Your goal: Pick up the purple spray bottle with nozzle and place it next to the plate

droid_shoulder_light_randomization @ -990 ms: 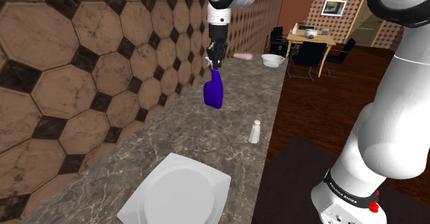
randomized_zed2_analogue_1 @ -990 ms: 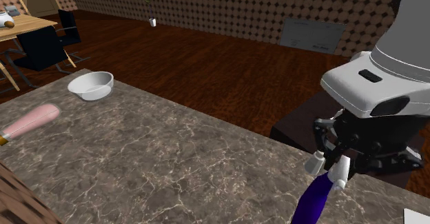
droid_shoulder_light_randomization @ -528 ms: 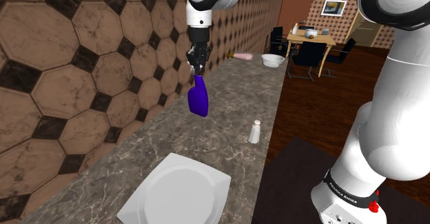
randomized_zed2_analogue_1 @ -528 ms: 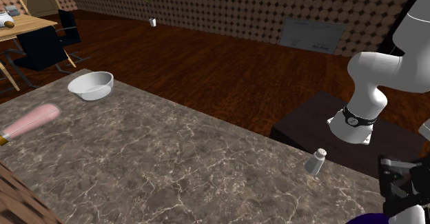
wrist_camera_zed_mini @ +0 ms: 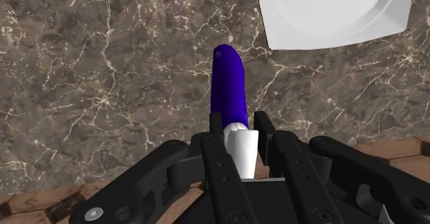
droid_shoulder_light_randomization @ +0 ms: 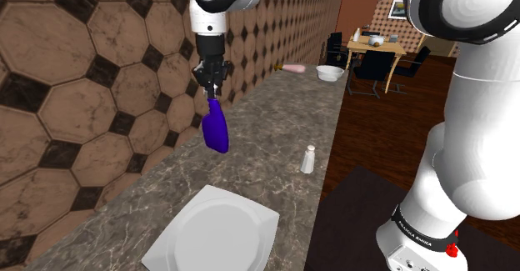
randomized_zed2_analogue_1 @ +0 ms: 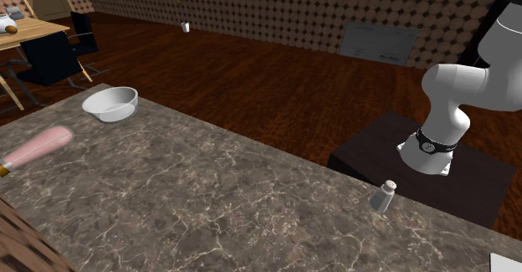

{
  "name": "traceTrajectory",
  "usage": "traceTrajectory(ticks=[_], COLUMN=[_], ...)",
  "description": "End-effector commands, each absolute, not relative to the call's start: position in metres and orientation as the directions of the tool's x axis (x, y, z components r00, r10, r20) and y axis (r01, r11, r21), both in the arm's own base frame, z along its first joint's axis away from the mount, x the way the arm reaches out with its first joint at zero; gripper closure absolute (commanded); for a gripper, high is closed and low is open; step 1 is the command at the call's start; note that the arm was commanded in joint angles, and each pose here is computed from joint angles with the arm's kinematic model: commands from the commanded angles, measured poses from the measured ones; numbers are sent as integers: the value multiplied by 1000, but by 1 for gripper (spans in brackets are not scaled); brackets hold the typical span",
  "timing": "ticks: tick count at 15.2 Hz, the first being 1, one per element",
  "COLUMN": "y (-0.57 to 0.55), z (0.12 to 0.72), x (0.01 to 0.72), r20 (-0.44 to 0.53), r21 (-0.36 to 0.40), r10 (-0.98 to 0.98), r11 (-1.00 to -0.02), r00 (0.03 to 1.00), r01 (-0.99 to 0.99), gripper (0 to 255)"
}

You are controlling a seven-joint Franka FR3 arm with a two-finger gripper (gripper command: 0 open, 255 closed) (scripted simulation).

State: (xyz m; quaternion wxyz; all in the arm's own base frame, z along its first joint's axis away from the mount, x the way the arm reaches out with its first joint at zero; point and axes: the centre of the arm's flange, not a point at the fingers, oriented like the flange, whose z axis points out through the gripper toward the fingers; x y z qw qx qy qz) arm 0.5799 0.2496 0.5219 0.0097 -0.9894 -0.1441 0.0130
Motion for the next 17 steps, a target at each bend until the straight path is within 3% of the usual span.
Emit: traceTrajectory(ticks=[1, 9, 17], y=[277, 376, 376], z=[521, 521, 478], x=[582, 583, 583], r20=[-23, -23, -23], r21=[-23, -23, -23], r10=[284, 284, 284], r11=[-959, -959, -959], r00=[959, 959, 959], r01=[284, 284, 284], gripper=[255, 255, 255])
